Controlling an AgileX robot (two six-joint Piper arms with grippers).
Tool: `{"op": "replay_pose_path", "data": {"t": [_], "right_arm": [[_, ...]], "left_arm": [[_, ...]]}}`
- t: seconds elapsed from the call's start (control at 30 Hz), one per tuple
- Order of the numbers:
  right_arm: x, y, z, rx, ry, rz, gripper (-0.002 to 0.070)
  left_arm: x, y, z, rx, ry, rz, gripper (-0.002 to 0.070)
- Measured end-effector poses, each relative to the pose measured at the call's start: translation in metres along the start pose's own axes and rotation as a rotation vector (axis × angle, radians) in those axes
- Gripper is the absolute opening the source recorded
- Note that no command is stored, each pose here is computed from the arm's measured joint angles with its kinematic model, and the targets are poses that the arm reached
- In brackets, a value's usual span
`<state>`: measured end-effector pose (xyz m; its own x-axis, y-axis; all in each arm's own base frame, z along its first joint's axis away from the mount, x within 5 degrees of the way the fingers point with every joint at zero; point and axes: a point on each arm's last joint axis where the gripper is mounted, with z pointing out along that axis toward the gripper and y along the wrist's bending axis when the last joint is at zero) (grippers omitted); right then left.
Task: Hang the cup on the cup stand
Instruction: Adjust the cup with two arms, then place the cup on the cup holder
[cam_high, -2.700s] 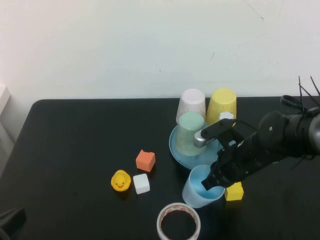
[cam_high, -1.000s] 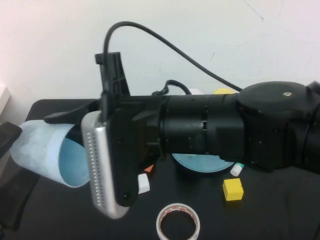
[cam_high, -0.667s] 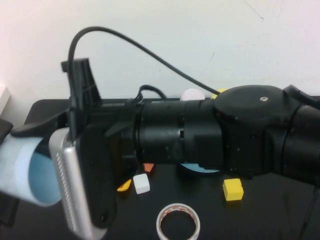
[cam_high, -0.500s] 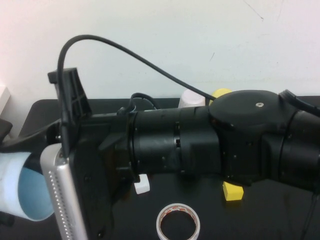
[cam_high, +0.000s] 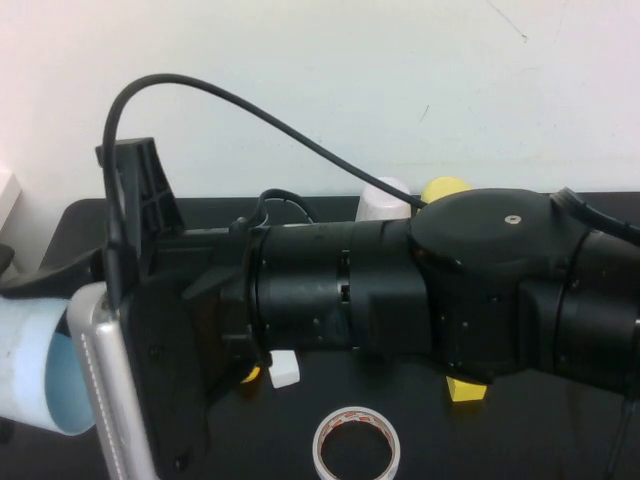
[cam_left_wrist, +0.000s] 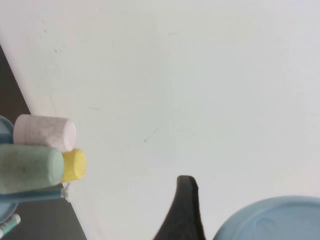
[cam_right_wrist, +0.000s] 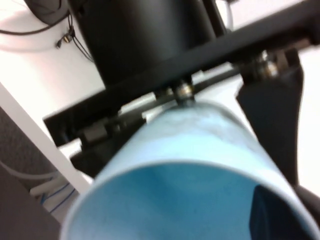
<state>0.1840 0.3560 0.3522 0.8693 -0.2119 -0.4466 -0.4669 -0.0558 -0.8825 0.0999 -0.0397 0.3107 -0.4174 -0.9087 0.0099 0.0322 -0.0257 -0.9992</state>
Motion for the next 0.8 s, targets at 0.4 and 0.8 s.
{"op": "replay_pose_path", "data": {"t": [0.4,0.8], "right_arm": [[-0.017,-0.011,-0.009,0.085,0.147,0.045,0.0391],[-0.056,-0.065,-0.104,0.505,0.507,0.337,0.0353]], "left_arm": [[-0.005,-0.048,-0.005,0.118,-0.092,0.269,0.0540],[-0.010,-0.118,0.009,0.210,-0.180,0.690,0.0540]]}}
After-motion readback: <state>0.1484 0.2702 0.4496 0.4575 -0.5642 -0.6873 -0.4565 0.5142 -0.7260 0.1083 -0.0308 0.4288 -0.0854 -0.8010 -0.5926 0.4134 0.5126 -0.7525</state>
